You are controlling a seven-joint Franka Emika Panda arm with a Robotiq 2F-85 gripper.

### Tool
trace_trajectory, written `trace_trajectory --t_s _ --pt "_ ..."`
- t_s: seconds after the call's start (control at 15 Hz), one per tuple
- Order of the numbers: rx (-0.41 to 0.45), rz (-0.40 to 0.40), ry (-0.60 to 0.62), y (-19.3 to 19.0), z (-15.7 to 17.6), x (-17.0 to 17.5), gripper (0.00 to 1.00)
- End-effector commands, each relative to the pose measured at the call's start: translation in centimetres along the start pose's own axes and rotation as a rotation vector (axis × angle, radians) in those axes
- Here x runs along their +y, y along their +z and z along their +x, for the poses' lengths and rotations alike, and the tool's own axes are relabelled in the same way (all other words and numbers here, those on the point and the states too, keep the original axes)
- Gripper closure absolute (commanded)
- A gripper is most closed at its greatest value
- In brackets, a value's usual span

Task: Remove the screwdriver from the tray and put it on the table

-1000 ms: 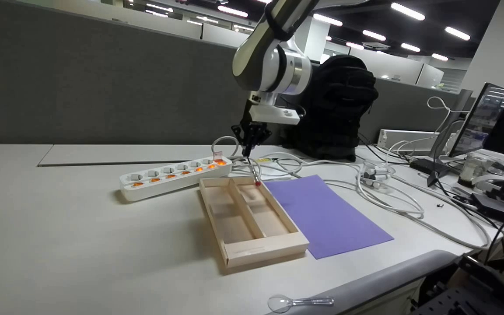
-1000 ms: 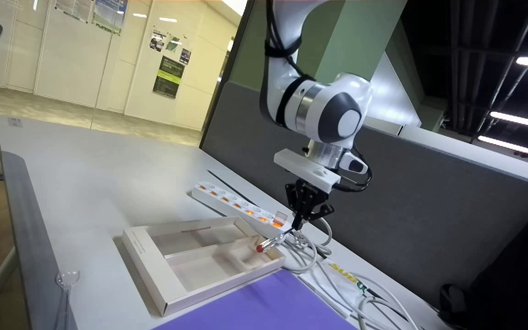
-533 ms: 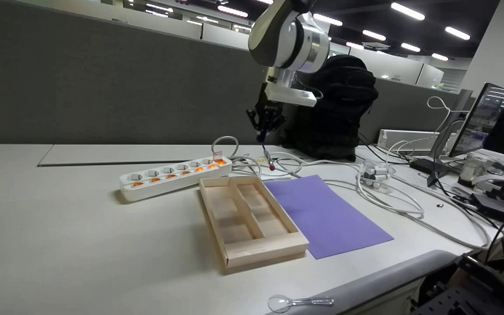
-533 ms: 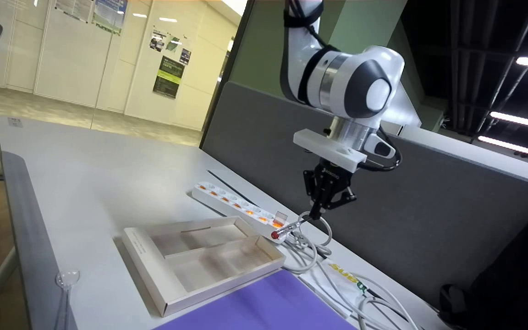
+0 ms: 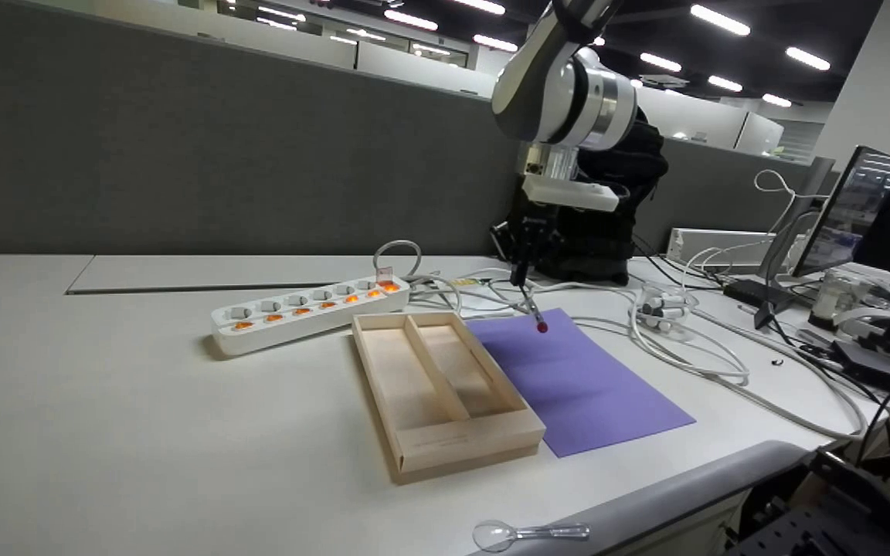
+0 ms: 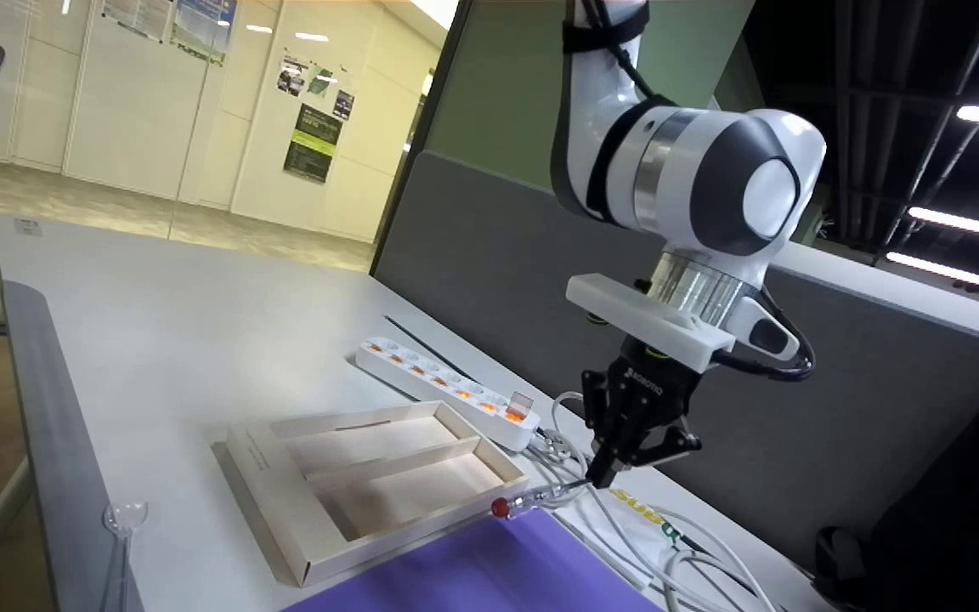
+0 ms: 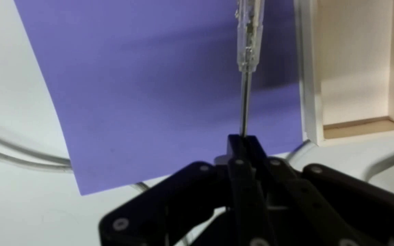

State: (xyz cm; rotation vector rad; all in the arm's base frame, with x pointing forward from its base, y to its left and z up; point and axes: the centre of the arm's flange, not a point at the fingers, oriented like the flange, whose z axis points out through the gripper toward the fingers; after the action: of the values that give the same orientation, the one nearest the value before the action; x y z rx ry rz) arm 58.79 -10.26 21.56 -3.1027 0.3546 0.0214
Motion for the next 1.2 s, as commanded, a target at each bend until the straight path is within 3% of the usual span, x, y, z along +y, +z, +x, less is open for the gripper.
trace_trajectory --t_s 0.0,1.13 --pt "-0.031 -0.014 0.055 1.4 -1.7 1.6 0.99" --pt "-0.116 0.042 0.205 9.5 -2.4 4.2 0.99"
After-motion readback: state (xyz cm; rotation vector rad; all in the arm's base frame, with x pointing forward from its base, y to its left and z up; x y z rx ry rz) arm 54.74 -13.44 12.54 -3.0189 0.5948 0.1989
